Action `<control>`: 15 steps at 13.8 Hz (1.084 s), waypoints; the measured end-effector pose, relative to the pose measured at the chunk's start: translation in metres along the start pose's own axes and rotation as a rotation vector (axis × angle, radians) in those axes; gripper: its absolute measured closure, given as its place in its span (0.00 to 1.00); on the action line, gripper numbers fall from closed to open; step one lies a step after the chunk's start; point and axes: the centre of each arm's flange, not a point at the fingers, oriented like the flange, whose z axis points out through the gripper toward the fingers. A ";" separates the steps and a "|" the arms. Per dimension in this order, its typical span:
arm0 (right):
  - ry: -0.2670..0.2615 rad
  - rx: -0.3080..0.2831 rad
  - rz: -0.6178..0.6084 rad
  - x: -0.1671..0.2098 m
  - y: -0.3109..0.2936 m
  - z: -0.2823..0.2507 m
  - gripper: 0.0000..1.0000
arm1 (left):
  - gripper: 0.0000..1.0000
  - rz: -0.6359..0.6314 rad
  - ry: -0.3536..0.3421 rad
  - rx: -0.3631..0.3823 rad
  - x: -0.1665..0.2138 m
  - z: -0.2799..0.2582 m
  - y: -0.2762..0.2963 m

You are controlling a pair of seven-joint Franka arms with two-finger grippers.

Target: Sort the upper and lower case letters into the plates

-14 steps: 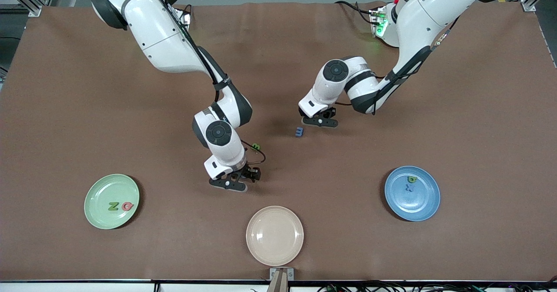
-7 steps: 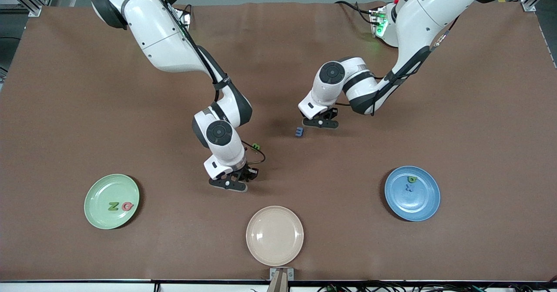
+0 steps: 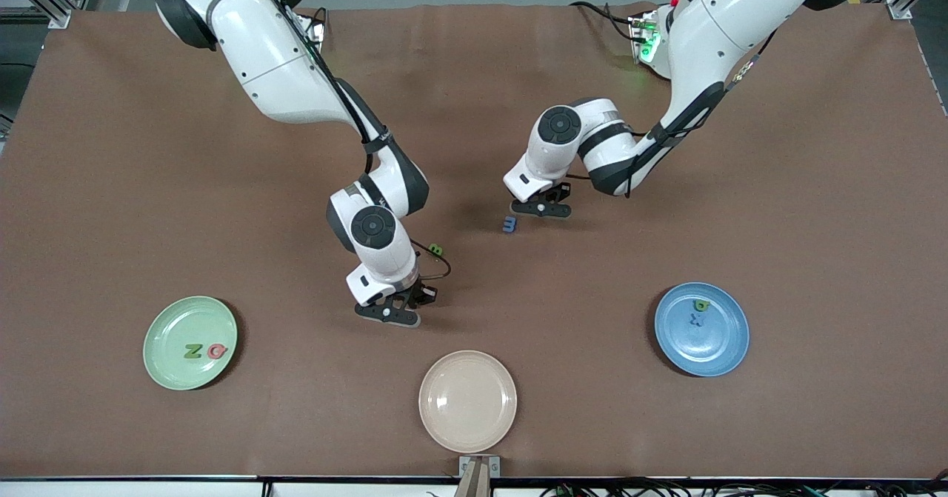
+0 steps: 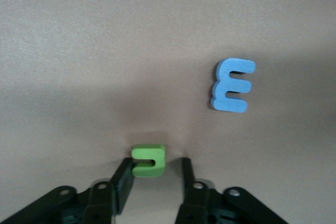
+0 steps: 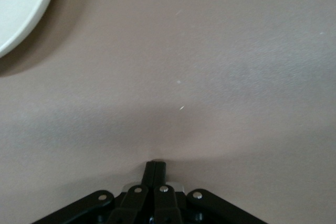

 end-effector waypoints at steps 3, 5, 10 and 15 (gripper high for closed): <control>-0.006 -0.006 0.010 0.004 0.004 -0.001 0.88 | 0.74 -0.013 0.000 0.018 0.007 -0.002 -0.005; -0.022 -0.019 0.013 0.002 0.003 -0.001 0.67 | 0.74 -0.057 0.010 0.047 0.024 -0.011 -0.017; -0.049 -0.039 0.036 -0.010 -0.005 0.000 0.34 | 0.74 -0.267 0.149 0.082 0.099 -0.092 -0.099; -0.068 -0.056 0.057 -0.026 -0.017 0.001 0.41 | 0.74 -0.360 0.180 0.090 0.148 -0.117 -0.201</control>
